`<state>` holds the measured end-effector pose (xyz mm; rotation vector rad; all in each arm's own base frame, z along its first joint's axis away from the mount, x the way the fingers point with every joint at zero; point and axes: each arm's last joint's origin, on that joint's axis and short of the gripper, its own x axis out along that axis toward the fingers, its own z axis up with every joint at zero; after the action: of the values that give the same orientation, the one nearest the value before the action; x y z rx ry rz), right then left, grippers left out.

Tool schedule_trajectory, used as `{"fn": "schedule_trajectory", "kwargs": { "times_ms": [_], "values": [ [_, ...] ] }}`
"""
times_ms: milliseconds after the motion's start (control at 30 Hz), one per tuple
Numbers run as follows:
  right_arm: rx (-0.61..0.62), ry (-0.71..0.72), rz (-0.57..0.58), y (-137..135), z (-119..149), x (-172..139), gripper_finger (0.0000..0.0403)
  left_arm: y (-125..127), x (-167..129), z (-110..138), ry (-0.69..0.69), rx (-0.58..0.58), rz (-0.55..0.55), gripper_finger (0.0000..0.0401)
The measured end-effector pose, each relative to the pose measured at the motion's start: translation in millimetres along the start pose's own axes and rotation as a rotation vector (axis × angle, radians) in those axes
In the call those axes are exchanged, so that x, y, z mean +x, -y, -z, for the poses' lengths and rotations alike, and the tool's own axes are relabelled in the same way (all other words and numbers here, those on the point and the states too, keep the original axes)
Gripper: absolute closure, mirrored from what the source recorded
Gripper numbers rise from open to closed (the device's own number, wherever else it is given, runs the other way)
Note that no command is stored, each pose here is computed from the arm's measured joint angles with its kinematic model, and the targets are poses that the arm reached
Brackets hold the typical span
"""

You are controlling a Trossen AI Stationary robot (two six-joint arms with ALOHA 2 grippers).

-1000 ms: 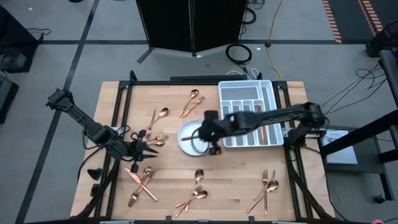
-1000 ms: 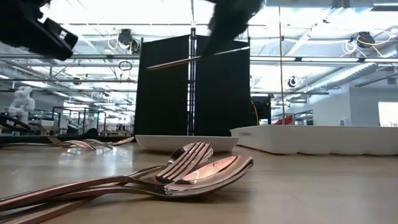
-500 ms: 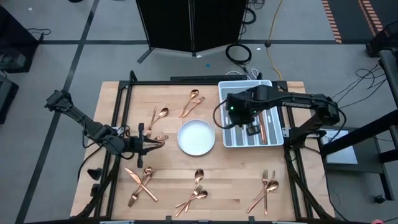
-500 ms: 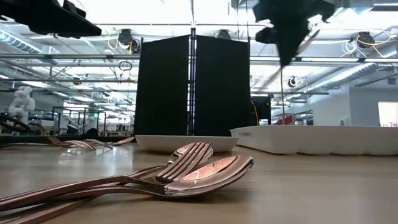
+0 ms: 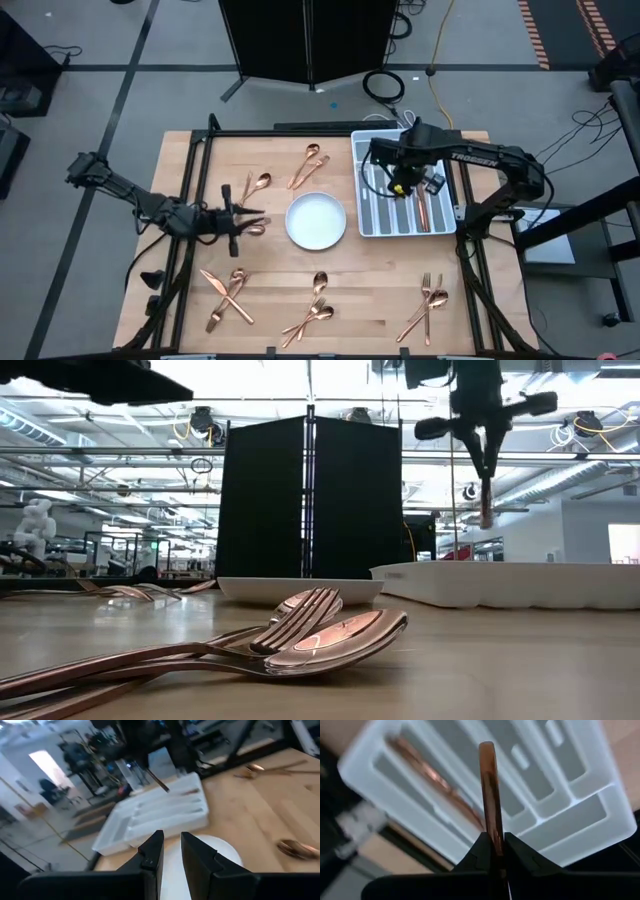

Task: Sort silverware
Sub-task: Put the knife in the silverware tray

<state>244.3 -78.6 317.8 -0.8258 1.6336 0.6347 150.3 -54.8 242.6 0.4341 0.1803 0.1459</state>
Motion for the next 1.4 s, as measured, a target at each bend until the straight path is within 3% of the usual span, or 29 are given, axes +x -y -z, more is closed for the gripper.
{"fn": "schedule_trajectory", "kwargs": {
  "times_ms": [233, 433, 767, 1033, 1400],
  "values": [
    [-0.181, -0.072, -0.084, -1, 11, 24, 0.0388, -14, 6, -7, 0.076, 0.028, -0.079, 0.0338],
    [-0.171, 0.050, -0.188, -5, 14, 42, 0.0388, -26, 8, -12, 0.124, 0.034, -0.155, 0.0338],
    [-0.342, 0.041, -0.381, -25, 20, 87, 0.0387, -30, 12, -11, 0.185, -0.018, -0.058, 0.0338],
    [-0.437, 0.099, -0.354, -29, 14, 114, 0.0387, -31, 18, -12, 0.205, -0.047, -0.070, 0.0338],
    [-0.390, 0.244, -0.286, -16, 18, 126, 0.0387, -34, 33, -8, 0.183, -0.030, -0.123, 0.0338]
  ]
}}
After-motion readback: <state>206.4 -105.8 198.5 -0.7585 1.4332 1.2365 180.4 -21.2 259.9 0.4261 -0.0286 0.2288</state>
